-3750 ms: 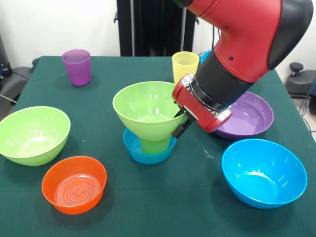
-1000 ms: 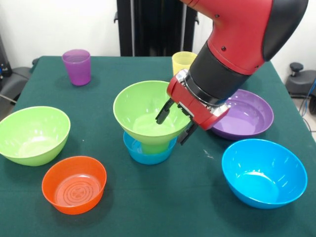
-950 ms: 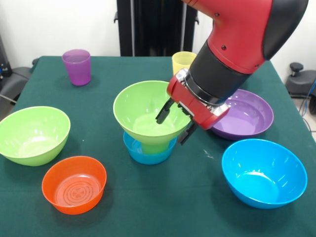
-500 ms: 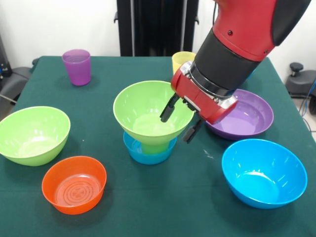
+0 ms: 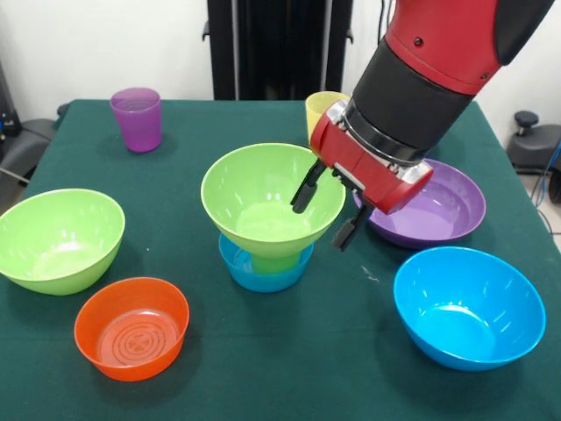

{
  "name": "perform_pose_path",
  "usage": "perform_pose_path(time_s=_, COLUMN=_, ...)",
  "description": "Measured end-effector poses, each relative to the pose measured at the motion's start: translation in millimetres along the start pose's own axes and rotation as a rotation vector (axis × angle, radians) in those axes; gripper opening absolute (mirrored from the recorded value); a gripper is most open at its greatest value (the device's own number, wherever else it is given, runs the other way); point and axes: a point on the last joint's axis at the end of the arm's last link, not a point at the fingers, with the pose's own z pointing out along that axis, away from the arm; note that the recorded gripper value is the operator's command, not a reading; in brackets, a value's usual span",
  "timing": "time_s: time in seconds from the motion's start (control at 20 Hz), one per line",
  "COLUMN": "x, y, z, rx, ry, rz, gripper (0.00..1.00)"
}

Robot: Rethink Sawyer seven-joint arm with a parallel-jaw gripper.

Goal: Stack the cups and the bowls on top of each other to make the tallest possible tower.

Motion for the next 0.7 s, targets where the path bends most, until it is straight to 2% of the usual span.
perform_pose_path(time_s=0.35, x=-2.0, y=7.0, z=-20.4, rx=-0.048, ry=0.006, rz=0.011, gripper=1.0)
perform_pose_path(time_s=0.4, x=-2.8, y=8.3, z=-31.6, rx=-0.07, ry=0.01, rz=0.018, gripper=1.0)
perform_pose_path(time_s=0.5, x=-3.7, y=8.2, z=-39.1, rx=-0.083, ry=0.012, rz=0.022, gripper=1.0)
perform_pose_path(time_s=0.6, x=-6.2, y=6.4, z=-59.4, rx=-0.115, ry=0.015, rz=0.035, gripper=1.0)
perform_pose_path(time_s=0.7, x=-7.8, y=5.0, z=-69.4, rx=-0.13, ry=0.015, rz=0.041, gripper=1.0)
